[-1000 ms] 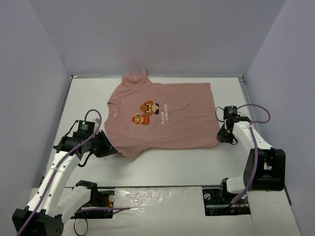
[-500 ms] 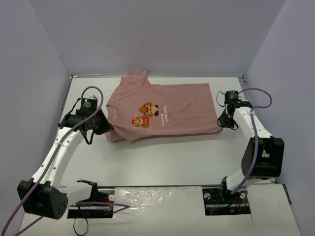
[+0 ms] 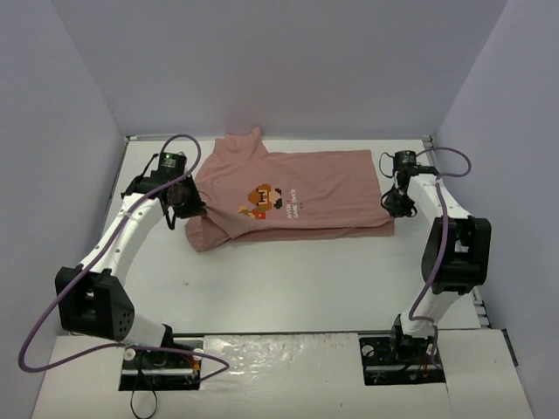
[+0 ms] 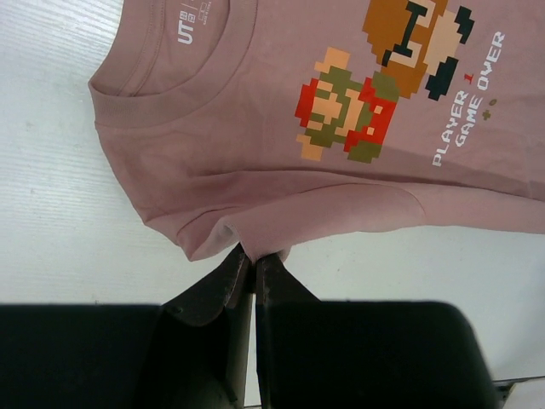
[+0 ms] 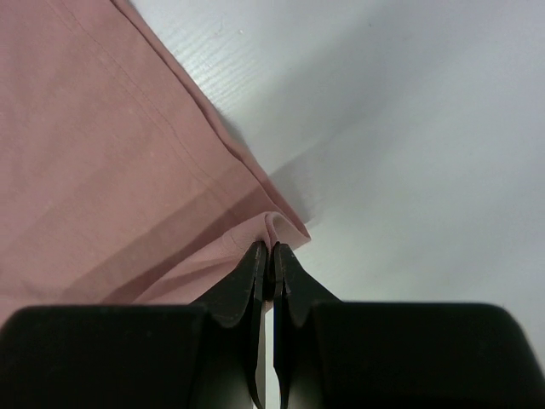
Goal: Fold and stack the t-shirts
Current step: Fold the flattened tshirt in 1/3 of the way
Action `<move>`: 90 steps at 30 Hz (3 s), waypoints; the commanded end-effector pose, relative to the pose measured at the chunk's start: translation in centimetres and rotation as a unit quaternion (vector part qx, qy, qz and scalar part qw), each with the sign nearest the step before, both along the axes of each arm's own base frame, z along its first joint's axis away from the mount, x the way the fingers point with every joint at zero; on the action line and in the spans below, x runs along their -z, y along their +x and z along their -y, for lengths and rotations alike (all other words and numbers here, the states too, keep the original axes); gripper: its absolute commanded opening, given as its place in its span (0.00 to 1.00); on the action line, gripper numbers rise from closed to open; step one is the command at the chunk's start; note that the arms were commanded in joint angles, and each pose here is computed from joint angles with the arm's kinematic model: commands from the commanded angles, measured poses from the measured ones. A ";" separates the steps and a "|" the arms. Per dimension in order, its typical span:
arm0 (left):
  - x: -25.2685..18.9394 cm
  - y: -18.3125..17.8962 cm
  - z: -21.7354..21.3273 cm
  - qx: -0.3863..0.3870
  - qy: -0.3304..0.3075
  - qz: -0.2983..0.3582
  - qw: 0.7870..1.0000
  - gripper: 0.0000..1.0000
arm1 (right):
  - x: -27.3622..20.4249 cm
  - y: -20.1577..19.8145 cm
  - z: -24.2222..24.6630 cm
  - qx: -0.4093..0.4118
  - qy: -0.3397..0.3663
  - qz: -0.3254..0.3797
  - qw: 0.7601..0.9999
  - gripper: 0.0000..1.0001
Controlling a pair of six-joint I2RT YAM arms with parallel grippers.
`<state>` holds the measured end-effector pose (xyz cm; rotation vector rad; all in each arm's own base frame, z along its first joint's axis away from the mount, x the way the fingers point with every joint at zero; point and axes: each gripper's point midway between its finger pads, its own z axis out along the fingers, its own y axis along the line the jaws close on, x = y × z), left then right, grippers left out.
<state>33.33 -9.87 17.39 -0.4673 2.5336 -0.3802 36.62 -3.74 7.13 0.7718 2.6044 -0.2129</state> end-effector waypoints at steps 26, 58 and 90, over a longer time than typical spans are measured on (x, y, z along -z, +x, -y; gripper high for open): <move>-1.2 8.1 -0.9 0.039 0.053 0.053 0.996 0.00 | -0.3 6.1 0.5 -0.012 -0.045 0.014 0.999 0.00; 0.1 11.3 -0.7 0.080 0.071 0.052 0.993 0.00 | 0.5 9.9 -1.8 -0.050 -0.063 0.020 0.997 0.02; -3.3 19.1 1.7 0.095 0.025 0.111 0.989 0.52 | -5.4 2.5 -1.0 -0.054 -0.025 0.067 0.996 0.45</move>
